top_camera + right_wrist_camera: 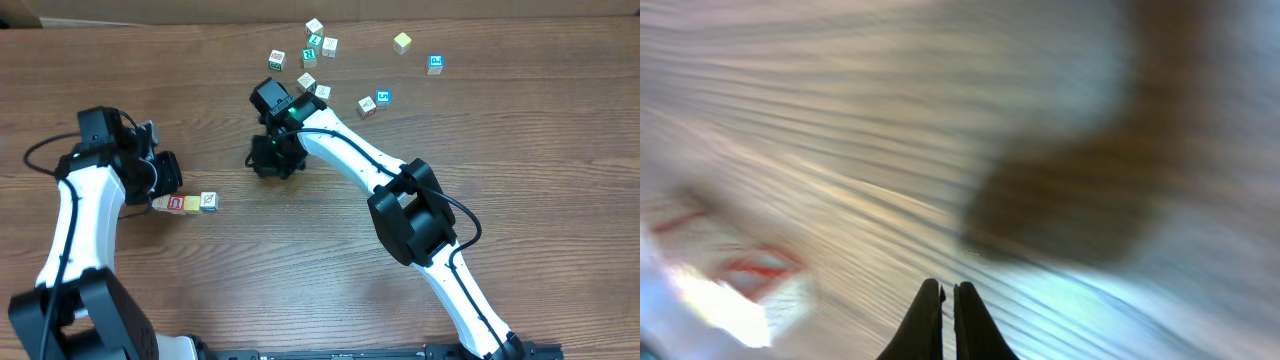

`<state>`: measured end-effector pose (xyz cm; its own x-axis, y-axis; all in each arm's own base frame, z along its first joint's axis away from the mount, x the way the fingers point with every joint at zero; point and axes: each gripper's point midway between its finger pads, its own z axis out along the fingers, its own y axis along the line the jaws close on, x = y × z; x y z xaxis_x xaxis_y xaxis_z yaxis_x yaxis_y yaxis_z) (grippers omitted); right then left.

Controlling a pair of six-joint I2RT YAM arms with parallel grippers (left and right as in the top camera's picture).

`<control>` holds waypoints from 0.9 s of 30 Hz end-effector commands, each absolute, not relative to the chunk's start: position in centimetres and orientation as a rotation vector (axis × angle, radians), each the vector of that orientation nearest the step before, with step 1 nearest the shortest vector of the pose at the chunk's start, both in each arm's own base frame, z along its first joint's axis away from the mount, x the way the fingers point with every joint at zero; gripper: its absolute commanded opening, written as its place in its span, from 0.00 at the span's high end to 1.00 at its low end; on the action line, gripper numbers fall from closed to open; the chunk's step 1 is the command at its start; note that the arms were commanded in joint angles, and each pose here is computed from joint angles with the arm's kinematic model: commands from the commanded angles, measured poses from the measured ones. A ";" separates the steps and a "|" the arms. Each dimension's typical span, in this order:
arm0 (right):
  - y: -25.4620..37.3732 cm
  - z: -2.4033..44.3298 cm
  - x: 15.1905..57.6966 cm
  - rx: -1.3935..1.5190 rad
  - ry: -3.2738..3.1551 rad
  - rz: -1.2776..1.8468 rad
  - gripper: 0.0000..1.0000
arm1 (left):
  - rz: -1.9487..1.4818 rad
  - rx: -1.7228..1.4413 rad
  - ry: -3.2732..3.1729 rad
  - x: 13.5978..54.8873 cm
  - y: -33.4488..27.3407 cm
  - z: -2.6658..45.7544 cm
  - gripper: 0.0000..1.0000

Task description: Form a horizontal line

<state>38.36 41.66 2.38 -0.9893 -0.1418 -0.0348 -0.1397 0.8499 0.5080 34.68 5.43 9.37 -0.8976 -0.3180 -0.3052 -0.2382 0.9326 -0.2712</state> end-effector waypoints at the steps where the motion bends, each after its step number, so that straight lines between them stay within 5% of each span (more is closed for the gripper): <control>1: 43.8 3.4 38.2 0.290 -2.944 -1.008 0.96 | -0.368 -0.395 2.694 35.4 5.0 10.3 0.96; 13: 48.1 5.2 38.7 0.272 -2.973 -1.195 0.96 | -0.175 -0.648 2.651 34.7 10.4 10.0 0.96; 27: 50.2 4.4 38.7 0.299 -3.279 -1.010 0.96 | -0.159 -0.712 2.626 34.2 12.2 10.1 0.93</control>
